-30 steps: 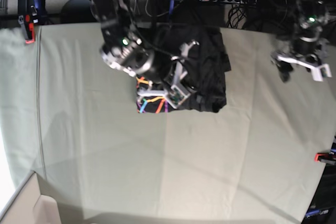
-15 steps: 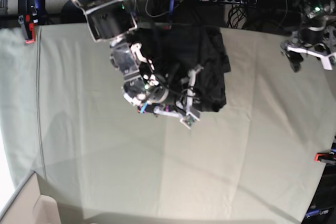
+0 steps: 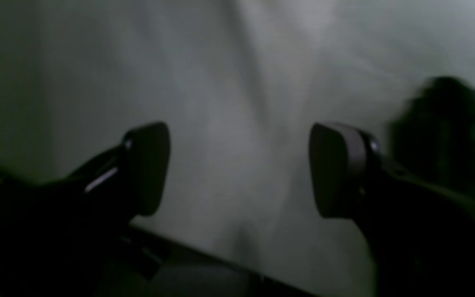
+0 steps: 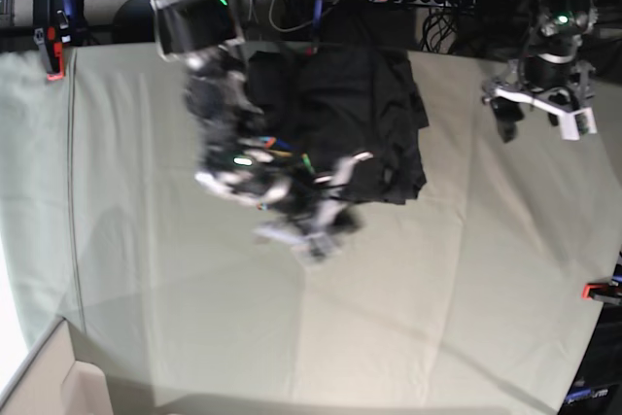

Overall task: Layout the t-shirt on the table in an organized manner, then fold the t-shirt properly
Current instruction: 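Press and smooth the folded stack with the right gripper, then withdraw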

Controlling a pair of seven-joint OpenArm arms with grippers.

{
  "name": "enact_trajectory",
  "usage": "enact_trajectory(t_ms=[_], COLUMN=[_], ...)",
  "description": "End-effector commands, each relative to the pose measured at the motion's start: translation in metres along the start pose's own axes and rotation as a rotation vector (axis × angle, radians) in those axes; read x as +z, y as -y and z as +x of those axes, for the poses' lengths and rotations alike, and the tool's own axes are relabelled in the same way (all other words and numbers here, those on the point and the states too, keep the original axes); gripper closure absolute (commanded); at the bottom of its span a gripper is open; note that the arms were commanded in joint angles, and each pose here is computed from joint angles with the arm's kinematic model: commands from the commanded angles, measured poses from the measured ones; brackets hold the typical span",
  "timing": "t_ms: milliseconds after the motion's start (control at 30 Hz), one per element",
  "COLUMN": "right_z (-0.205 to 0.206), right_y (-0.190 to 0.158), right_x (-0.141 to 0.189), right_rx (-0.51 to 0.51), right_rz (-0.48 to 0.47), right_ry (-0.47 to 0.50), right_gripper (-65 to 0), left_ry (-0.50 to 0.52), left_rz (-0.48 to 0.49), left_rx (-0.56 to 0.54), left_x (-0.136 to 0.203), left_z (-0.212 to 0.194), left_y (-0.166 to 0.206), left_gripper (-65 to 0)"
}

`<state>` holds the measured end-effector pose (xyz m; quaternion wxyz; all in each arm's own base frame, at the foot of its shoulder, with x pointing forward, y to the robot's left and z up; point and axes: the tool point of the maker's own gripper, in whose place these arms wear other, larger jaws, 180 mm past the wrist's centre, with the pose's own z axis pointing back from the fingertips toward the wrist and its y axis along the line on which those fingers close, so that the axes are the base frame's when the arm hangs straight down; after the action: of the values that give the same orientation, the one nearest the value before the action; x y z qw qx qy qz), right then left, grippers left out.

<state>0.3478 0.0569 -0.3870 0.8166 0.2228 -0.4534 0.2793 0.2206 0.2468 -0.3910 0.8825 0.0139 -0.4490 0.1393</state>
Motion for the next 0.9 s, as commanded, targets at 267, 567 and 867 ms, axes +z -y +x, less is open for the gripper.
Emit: enact_trajectory(t_ms=[267,567,867], right_z=[-0.011,-0.078,-0.09], right_y=[0.034,0.053,0.049], right_x=[0.078,0.12,0.125], right_rx=[0.045,-0.053,-0.067], right_rz=[-0.166,-0.264,-0.263], right_ry=[0.001,-0.116,-0.143], right_gripper=[0.0,0.0,0.0], left_ry=[-0.023,-0.095,-0.185], left_rz=[-0.275,-0.423,-0.386], left_rx=[-0.034,-0.059,-0.085], left_x=[0.011,0.016,0.009], left_z=[-0.016,-0.044,-0.079], left_y=[0.109,0.169,0.151], left_gripper=[-50.9,-50.8,-50.4])
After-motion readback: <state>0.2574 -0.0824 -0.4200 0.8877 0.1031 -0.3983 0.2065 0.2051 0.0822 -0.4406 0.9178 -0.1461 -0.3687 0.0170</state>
